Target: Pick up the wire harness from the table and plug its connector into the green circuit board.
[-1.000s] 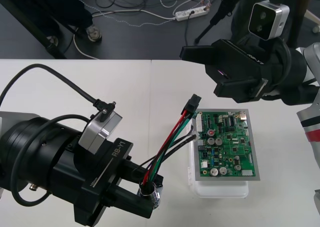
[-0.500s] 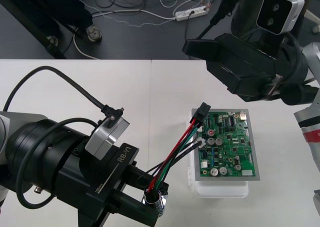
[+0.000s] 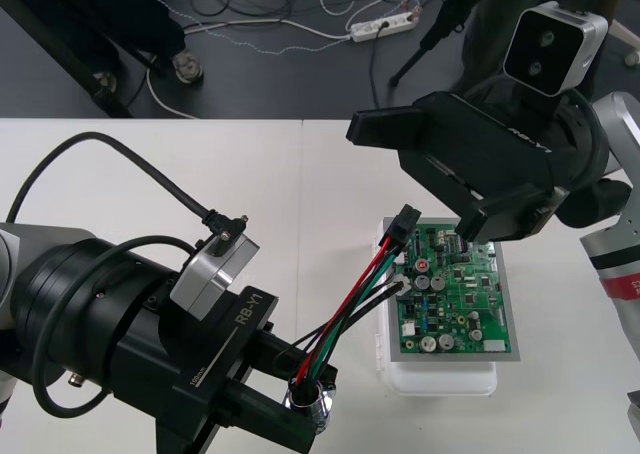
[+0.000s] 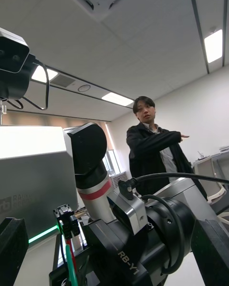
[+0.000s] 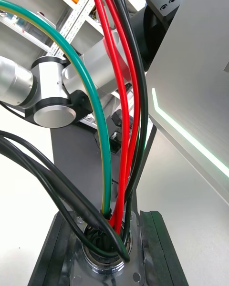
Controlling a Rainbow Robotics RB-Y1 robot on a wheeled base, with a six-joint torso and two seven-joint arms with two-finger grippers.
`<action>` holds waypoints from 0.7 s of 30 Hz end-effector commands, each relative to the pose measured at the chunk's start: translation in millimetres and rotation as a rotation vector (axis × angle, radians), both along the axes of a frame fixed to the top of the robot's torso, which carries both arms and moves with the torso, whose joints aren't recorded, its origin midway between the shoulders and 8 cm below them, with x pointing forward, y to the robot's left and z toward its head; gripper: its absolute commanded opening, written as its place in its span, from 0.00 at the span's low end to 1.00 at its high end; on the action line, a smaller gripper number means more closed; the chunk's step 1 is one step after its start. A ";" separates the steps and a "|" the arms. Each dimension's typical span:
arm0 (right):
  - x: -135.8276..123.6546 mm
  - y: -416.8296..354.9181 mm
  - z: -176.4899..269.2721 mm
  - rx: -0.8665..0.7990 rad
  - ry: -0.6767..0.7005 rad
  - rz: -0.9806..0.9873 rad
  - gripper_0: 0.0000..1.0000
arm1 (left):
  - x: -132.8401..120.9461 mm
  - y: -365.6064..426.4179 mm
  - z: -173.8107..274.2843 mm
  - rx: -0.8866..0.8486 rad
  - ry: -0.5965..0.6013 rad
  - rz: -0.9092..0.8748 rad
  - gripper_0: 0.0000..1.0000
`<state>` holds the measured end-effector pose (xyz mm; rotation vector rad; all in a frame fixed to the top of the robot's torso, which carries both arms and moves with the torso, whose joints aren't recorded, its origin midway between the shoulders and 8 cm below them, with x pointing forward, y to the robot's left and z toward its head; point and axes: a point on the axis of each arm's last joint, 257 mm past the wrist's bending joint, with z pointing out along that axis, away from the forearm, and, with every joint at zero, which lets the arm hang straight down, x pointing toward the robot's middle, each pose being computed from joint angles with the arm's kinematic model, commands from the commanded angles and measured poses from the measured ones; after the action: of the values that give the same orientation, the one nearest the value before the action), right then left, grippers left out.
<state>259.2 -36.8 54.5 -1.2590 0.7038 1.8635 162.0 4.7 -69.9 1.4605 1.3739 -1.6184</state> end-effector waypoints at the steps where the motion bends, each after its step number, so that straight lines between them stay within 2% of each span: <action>1: -26.9 2.9 -0.5 0.001 0.037 0.089 1.00 | -12.9 2.4 -1.5 0.061 0.033 -0.052 0.00; 21: -55.1 7.0 5.2 0.033 0.007 0.153 1.00 | -14.5 2.1 -0.3 0.054 0.041 -0.054 0.00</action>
<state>224.2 -32.5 56.9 -1.2868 0.6131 1.9151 162.0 4.7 -69.9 1.4604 1.3740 -1.6184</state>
